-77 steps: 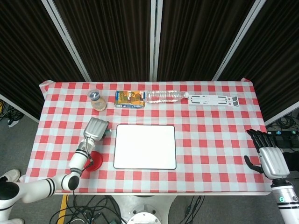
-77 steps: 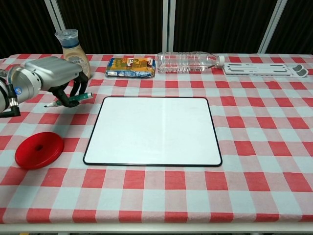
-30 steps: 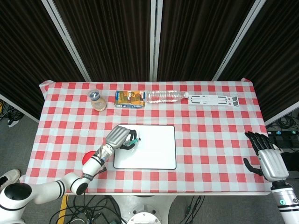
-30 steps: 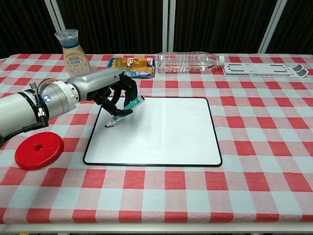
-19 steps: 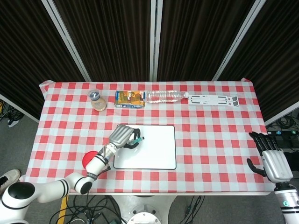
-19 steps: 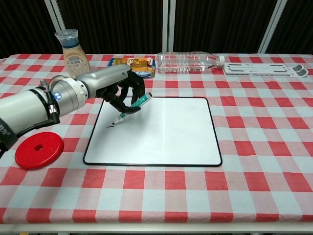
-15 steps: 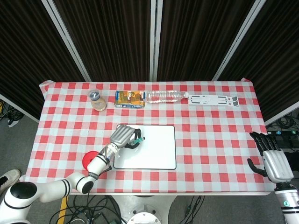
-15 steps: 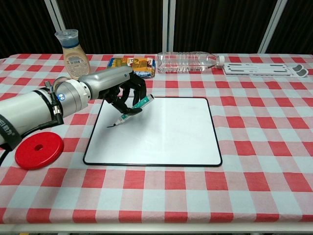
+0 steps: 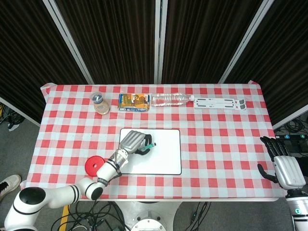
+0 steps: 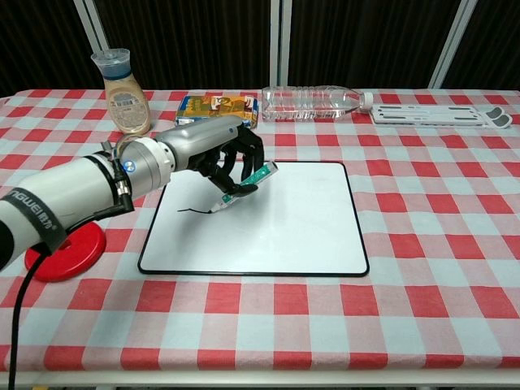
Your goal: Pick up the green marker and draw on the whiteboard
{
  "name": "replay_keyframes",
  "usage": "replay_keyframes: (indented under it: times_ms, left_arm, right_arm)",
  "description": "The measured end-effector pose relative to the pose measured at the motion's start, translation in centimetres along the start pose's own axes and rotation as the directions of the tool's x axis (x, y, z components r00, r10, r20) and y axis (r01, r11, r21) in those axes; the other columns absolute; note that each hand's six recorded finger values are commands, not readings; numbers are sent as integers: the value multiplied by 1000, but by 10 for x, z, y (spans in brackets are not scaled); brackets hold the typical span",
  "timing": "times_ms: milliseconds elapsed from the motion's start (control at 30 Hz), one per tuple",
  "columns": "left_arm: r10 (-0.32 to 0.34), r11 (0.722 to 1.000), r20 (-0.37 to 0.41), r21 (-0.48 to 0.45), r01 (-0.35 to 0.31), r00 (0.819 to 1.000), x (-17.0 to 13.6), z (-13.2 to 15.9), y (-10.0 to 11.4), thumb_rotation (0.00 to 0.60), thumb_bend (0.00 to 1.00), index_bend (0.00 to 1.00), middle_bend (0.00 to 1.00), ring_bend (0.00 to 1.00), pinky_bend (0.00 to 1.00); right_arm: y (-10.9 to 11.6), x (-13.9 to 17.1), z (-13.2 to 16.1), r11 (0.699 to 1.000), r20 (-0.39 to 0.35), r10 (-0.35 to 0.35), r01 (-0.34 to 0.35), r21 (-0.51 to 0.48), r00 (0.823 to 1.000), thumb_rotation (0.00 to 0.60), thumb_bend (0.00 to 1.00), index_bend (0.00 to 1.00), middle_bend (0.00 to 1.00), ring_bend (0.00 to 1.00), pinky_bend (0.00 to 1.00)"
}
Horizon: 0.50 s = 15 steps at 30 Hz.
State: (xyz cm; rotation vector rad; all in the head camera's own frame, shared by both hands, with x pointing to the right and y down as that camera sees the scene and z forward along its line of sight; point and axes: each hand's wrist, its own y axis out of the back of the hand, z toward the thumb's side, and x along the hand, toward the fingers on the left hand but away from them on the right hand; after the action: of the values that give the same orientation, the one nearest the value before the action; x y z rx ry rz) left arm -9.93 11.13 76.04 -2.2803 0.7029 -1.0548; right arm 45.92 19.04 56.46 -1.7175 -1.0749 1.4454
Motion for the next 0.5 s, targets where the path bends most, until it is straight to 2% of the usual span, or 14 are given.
replay_keyframes:
  times_ms: [167,300,500]
  left_arm:
    - [42,999,16,-2,-42,999,4,9,12,600,391,577,581,656,898]
    - [51,998,15,24,-51,999,-2,6,21,600,389,577,581,656,897]
    - [29,999,-28,33,-28,999,-14,-9,15,600,390,577,581,656,898]
  right_arm:
    - [2,1,-1,1000,-4,-6,6,-3,1000,600,304,0,67,0,0]
    - [1,1,-2,1000,-5,-2,1,-7,1000,600,304,0,67,0,0]
    - [-3,1,-2,1000,-12,3,-3,-15,1000,600,303,0,67,0,0]
